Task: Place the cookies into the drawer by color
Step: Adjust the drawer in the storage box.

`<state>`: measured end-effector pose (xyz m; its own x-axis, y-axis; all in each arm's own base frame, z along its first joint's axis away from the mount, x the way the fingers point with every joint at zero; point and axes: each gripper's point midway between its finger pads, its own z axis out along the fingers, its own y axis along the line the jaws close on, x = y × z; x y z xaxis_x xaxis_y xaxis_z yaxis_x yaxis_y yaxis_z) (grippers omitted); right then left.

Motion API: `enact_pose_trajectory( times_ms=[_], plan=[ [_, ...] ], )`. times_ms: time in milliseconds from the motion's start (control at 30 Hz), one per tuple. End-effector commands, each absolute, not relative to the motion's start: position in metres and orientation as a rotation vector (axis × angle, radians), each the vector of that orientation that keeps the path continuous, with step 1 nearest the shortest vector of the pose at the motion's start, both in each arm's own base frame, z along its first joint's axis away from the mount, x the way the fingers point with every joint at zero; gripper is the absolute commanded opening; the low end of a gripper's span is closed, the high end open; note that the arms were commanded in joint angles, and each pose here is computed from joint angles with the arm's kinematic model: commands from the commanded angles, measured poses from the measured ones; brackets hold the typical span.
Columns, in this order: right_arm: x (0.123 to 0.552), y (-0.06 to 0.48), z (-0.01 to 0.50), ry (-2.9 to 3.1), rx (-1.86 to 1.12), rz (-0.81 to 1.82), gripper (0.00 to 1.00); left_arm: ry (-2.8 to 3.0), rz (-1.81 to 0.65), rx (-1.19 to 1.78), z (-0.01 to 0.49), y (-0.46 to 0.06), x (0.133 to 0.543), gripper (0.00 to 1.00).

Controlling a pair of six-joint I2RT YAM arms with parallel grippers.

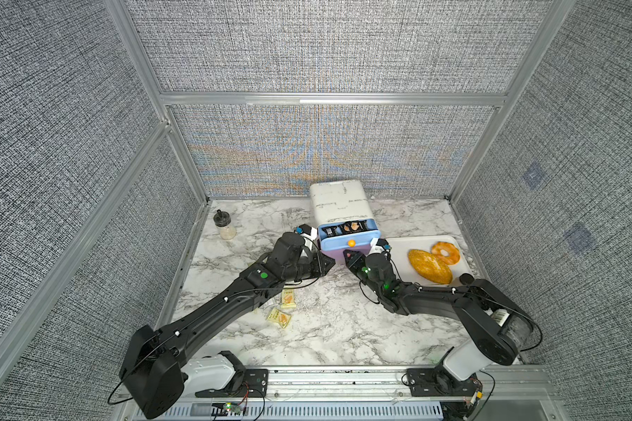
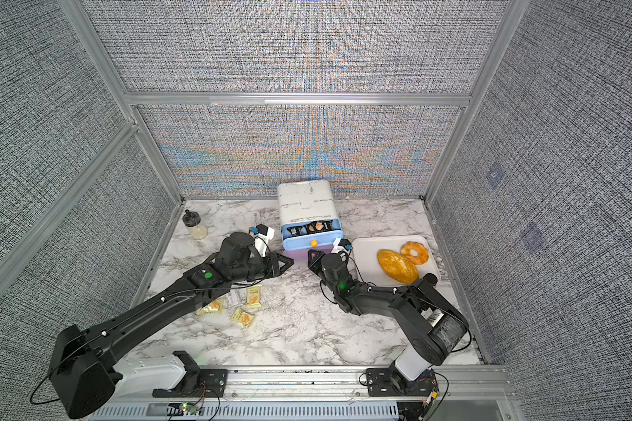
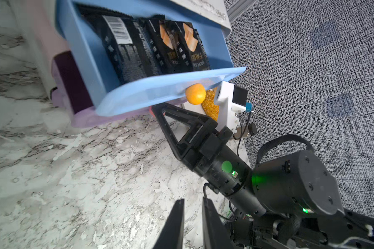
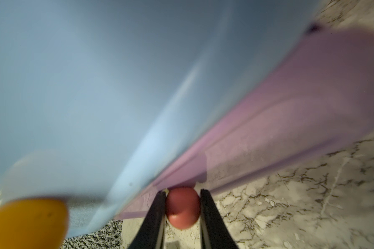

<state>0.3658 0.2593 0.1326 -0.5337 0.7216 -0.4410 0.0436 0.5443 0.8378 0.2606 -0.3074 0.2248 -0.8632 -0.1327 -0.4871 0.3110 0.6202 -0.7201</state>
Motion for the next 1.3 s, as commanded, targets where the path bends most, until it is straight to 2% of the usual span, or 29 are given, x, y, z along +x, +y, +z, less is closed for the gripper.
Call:
enact_pose_trajectory(
  times_ms=[0,133,500,867,1267],
  plan=[
    [0.367,0.263,0.135,1.948,0.593,1.037,0.23,2.329,-1.158,0.155,0.226,-0.317,0.273,0.12],
    [0.365,0.263,0.135,1.949,0.593,1.044,0.23,2.351,-1.066,0.141,0.218,-0.323,0.295,0.05],
    [0.358,0.258,0.136,1.942,0.603,1.058,0.23,2.379,-0.850,0.161,0.221,-0.341,0.358,0.01],
    [0.352,0.255,0.135,1.946,0.604,1.063,0.23,2.374,-0.769,0.163,0.224,-0.343,0.383,0.01],
    [0.322,0.252,0.125,1.979,0.600,1.050,0.23,2.375,-0.743,0.167,0.222,-0.344,0.398,0.01]
  ],
)
